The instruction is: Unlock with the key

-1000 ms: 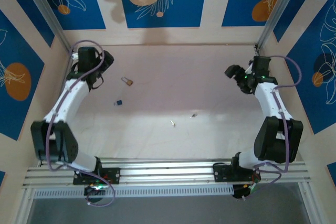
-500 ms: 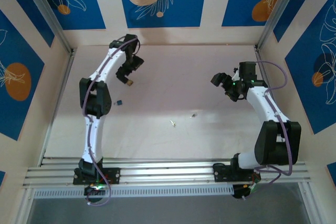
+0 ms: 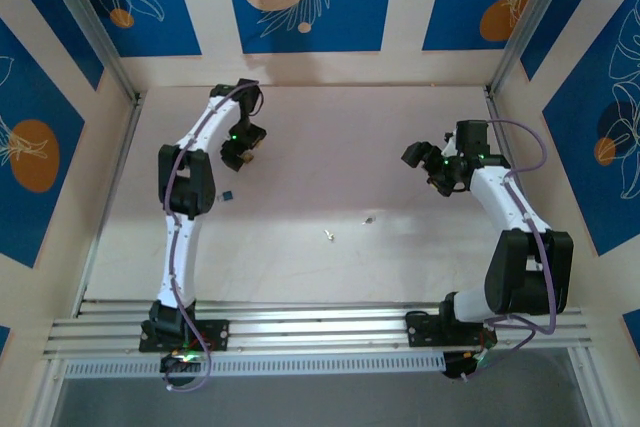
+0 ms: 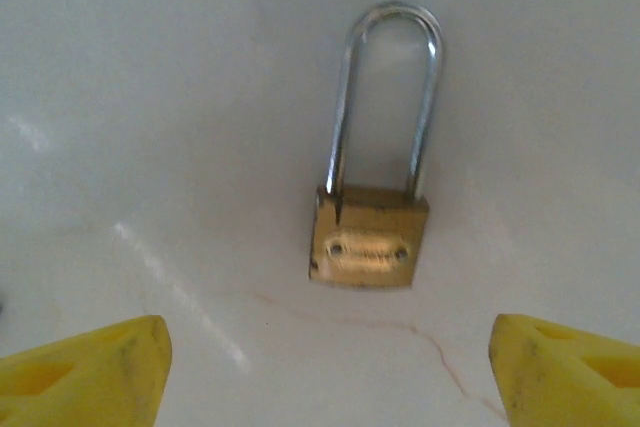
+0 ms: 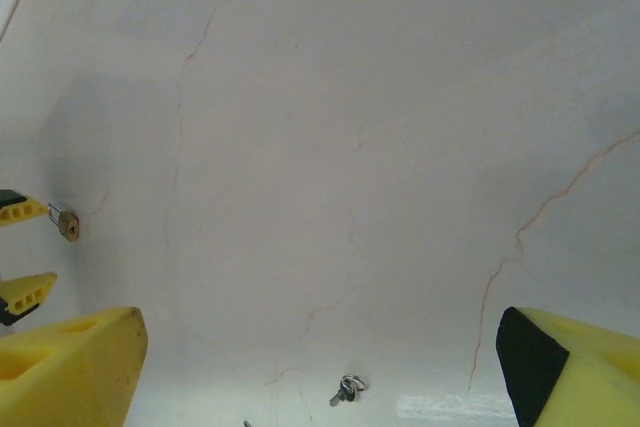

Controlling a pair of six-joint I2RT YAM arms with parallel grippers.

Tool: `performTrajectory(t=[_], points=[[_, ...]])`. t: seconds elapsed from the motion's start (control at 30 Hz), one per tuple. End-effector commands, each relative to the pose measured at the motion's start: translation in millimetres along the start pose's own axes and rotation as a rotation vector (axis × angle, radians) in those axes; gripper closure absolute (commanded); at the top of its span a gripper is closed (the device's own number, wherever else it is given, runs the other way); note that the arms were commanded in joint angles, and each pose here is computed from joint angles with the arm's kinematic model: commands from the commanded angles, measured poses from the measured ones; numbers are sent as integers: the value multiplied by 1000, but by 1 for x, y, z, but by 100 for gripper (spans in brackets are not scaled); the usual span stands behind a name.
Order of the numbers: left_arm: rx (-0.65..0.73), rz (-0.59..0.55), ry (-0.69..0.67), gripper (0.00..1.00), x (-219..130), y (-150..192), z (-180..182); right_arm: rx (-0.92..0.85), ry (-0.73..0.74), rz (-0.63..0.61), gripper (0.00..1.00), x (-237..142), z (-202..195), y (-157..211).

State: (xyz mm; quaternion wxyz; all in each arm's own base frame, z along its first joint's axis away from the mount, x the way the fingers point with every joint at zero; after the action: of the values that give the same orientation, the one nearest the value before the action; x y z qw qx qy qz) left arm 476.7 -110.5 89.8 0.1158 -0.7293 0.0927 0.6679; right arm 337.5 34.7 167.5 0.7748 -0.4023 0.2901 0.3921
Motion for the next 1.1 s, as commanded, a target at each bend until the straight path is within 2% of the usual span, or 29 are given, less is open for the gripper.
performTrajectory(t=[0.0, 0.27, 0.6, 0.8, 1.07], points=[[-59, 12, -31, 20, 10, -8, 2, -1, -4, 28, 9, -1, 0, 1], [-53, 38, -30, 29, 32, -14, -4, -25, -22, -19, 11, -10, 7, -3], [-27, 59, -39, 38, 38, -11, -4, -70, -92, -96, 10, -20, 19, 1], [-1, 56, -38, 45, 34, -9, 6, -70, -87, -92, 10, -23, 20, 3], [25, 68, -44, 46, 32, -2, 31, -66, -90, -81, 10, -26, 20, 9]])
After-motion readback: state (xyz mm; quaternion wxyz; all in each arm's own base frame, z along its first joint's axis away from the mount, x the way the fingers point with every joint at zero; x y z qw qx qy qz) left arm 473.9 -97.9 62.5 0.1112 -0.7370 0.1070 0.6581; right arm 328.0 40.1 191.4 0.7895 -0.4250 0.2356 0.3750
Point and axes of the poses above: each hand's point on the last joint's axis, 136 mm out from that joint toward the fingers, its own x axis out along the fingers, its own z axis along the line the jaws close on, y = z × x, the point moved 4 cm from there along -x, back along the fingers, and after that the axes turned 14 degrees about -x, right-handed, at the moved point
